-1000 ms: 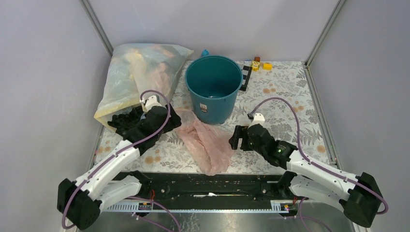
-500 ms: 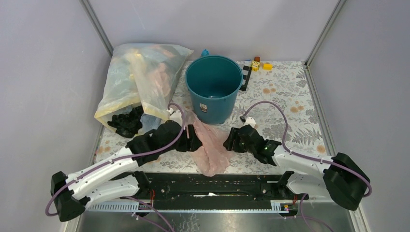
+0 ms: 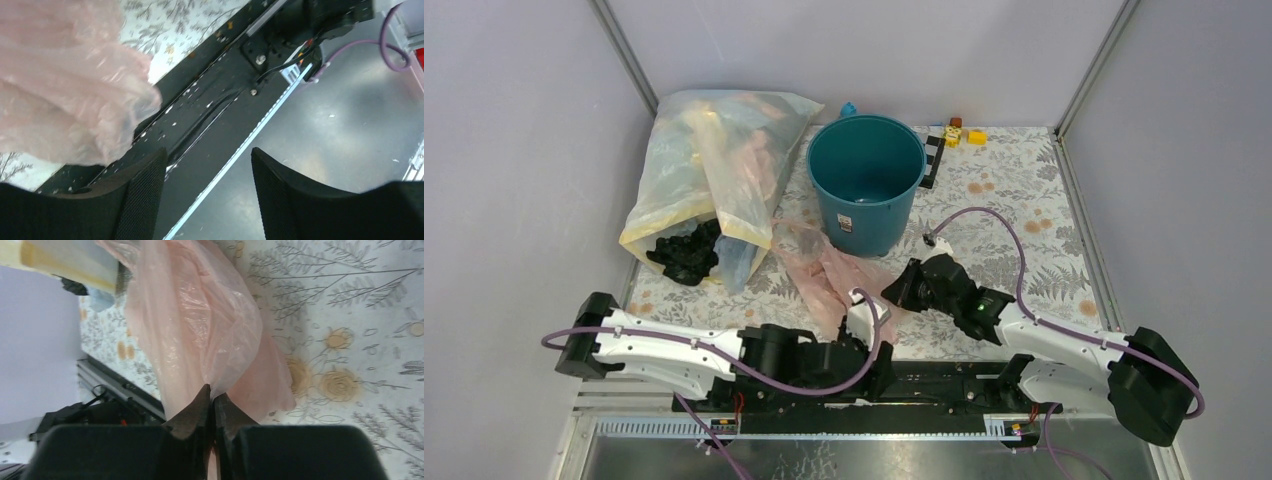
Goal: Put the trash bags into the trash bin
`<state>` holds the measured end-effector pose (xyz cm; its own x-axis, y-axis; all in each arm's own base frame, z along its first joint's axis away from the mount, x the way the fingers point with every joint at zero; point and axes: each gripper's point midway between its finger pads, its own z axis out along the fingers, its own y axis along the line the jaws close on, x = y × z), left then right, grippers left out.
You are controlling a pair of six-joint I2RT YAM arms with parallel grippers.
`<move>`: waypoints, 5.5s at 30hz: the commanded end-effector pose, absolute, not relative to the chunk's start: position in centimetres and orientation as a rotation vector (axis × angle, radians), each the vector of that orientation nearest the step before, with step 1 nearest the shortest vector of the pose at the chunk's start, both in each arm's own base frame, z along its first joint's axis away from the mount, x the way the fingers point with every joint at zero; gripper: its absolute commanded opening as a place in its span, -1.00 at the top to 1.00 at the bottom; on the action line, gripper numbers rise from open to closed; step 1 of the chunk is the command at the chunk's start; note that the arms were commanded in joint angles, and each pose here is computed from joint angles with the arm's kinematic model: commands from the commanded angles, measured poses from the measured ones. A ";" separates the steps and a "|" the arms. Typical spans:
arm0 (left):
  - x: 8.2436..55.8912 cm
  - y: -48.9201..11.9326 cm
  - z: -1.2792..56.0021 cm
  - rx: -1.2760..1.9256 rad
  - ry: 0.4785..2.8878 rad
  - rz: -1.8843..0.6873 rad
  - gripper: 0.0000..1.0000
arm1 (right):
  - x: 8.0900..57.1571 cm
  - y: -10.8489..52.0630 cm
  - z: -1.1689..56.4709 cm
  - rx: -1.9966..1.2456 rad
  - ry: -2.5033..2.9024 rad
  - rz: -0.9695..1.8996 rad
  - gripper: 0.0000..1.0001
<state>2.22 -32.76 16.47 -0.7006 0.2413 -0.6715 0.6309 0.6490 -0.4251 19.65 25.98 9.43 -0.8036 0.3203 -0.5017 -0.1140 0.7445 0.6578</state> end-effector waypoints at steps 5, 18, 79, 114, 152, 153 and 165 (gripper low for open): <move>3.5 -36.1 19.5 0.501 2.180 -0.826 -0.08 | 19.7 29.2 15.9 0.307 2.253 1.227 0.91; 7.9 -34.6 17.4 0.225 2.161 -0.631 -0.40 | 19.4 28.7 19.0 0.386 2.188 1.302 0.88; 19.1 -15.9 6.9 -0.257 2.284 -0.346 1.00 | 11.9 24.1 8.7 -0.145 2.326 1.196 -0.11; 19.6 -14.3 8.1 -0.416 2.220 -0.456 1.00 | 15.7 24.4 8.9 0.023 2.190 1.065 1.00; 25.7 -11.6 29.3 -0.450 1.835 -0.354 1.00 | 17.9 15.6 27.5 -0.043 1.965 0.623 0.99; 26.0 -11.6 29.5 -0.445 1.838 -0.350 1.00 | 17.7 15.7 27.4 -0.045 1.970 0.635 0.97; 31.2 -9.1 23.6 -0.611 1.988 -0.502 1.00 | 16.6 14.0 27.2 0.038 1.959 0.668 0.94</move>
